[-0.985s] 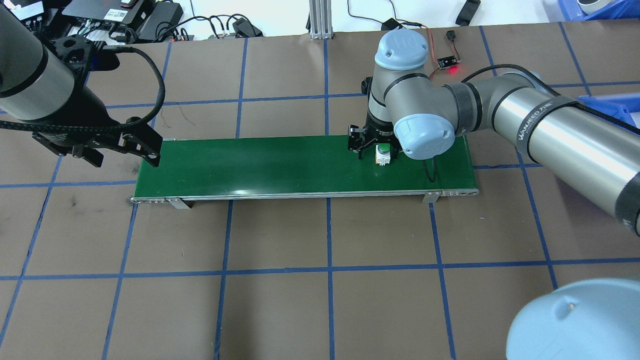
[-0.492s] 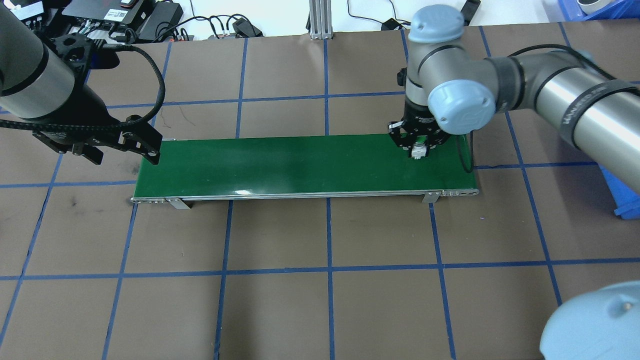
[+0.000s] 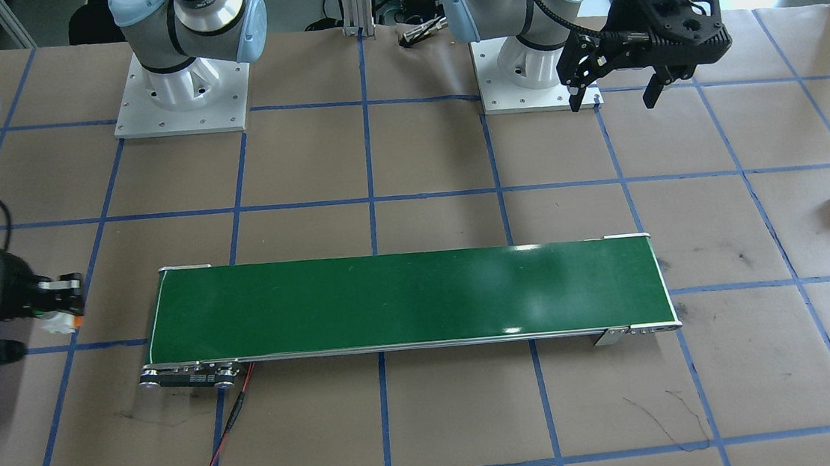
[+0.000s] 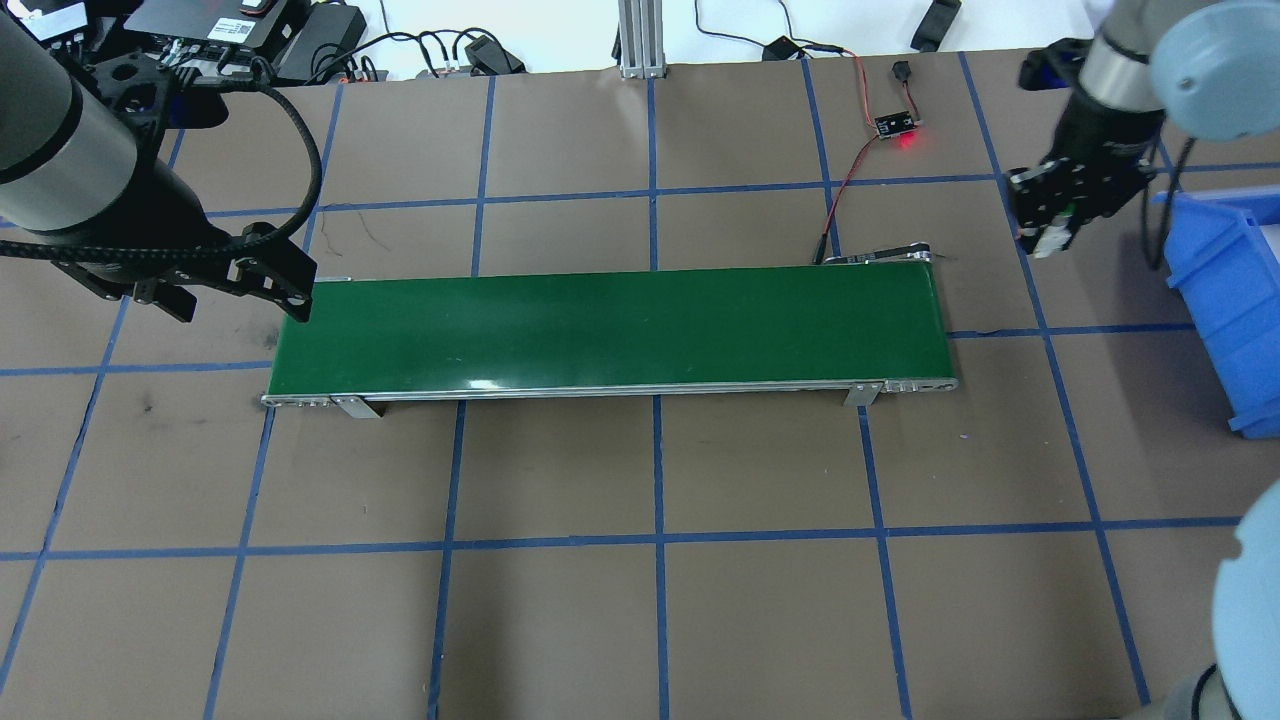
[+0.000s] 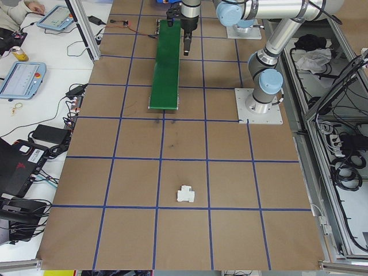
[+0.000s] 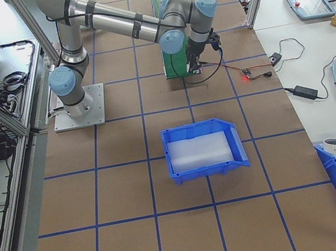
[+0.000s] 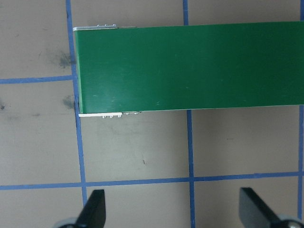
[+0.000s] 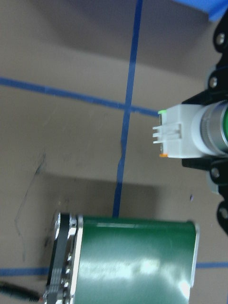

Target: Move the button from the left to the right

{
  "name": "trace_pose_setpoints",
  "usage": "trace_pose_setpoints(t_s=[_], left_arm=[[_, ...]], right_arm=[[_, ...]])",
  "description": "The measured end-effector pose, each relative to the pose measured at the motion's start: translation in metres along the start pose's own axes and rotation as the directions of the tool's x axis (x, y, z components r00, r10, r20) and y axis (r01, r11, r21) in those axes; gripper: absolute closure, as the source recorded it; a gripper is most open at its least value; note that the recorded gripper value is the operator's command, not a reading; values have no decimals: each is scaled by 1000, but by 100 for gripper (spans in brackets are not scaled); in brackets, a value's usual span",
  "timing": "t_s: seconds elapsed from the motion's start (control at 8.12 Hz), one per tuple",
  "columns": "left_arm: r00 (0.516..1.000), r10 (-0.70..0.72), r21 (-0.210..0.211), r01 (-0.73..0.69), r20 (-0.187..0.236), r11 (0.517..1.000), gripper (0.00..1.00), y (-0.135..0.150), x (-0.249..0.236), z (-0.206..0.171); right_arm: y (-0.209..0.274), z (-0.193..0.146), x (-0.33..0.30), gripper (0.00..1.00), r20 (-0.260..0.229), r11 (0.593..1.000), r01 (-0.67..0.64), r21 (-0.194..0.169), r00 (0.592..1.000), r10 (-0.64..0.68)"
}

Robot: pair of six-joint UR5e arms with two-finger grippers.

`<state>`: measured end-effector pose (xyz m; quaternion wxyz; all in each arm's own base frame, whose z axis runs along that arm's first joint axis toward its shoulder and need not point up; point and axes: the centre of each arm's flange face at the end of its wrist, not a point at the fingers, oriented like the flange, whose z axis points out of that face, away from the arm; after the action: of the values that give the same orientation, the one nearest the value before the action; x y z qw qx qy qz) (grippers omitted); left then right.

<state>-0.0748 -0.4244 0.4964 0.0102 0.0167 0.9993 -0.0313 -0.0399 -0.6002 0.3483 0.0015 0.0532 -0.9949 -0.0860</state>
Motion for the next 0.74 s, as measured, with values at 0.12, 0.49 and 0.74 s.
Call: trace_pose_setpoints(t_s=[0.12, 0.49, 0.74], left_arm=[[1000, -2, 0, 2, 4, 1000, 0, 0, -1, 0], [1000, -4, -7, 4, 9, 1000, 0, -3, -3, 2], [1000, -3, -8, 4, 10, 1000, 0, -1, -3, 3]], right_arm=[[10, -17, 48, 100, -28, 998, 57, 10, 998, -57], [35, -36, 159, 91, -113, 985, 159, 66, 982, -151], [49, -14, 232, 81, -135, 959, 265, 103, 959, -250]])
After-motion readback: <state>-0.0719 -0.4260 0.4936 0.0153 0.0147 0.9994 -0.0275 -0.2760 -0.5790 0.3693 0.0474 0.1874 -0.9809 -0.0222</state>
